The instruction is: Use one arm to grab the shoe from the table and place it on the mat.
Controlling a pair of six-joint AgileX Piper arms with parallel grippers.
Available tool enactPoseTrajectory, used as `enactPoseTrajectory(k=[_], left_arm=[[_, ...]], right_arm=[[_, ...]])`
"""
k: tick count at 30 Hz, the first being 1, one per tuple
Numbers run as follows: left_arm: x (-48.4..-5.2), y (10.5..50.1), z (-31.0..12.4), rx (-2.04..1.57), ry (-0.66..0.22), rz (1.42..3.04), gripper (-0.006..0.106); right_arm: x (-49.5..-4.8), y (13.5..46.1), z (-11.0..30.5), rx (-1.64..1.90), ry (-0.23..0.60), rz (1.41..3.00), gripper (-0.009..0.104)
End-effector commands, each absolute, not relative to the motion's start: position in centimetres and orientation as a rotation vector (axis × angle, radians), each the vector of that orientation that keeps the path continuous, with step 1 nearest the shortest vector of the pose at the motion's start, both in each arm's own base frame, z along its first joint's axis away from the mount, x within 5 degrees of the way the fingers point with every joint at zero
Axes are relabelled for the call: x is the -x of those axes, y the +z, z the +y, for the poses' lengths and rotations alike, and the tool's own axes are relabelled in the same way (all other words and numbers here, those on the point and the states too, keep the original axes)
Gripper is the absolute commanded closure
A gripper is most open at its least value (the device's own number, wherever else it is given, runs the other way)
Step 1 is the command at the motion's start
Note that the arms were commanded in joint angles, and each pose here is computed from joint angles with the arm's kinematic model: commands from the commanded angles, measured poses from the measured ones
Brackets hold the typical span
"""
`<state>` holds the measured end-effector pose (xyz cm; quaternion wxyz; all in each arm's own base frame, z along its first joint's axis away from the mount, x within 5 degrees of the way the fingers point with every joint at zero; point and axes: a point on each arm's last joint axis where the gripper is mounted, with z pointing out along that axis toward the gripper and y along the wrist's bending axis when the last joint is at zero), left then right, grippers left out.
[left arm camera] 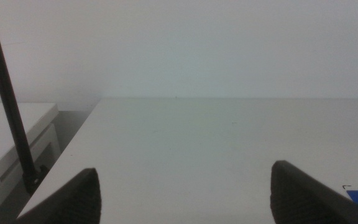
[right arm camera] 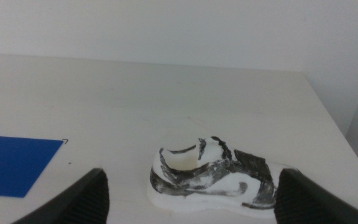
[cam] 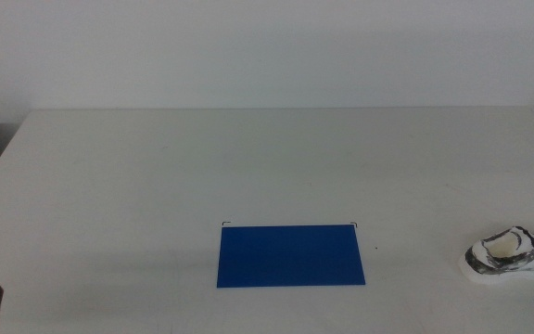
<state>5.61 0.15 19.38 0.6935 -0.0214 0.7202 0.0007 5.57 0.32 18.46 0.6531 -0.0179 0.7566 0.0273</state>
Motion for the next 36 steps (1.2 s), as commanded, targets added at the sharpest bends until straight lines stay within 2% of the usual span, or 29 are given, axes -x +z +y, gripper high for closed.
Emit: enactPoseTrajectory(k=[1,11,18,20,25,36], left_arm=[[-5.6,20.0,0.2,0.064,-0.018,1.525,0.007],[-5.6,20.0,0.2,0.064,-0.018,1.525,0.007],[-5.6,20.0,0.2,0.064,-0.018,1.525,0.007],[-5.6,20.0,0.2,0.064,-0.018,1.525,0.007],[-5.6,20.0,0.2,0.064,-0.018,1.525,0.007],[-5.6,20.0,0.2,0.064,-0.018,1.525,0.007]], right_arm=[[-5.4,19.6,0.3,0.042,0.061,1.629,0.003],[-5.7,25.8,0.2,0.033,0.052,1.762,0.003],[-8.2,30.4,0.4,0.030,0.042,1.925,0.003],[-9.2,31.5,0.5,0.008,0.067,1.974,0.003],[-11.9,34.0,1.1,-0.135,0.207,2.084,0.003],[-17.9,37.0,1.5,-0.482,0.319,2.277,0.003]])
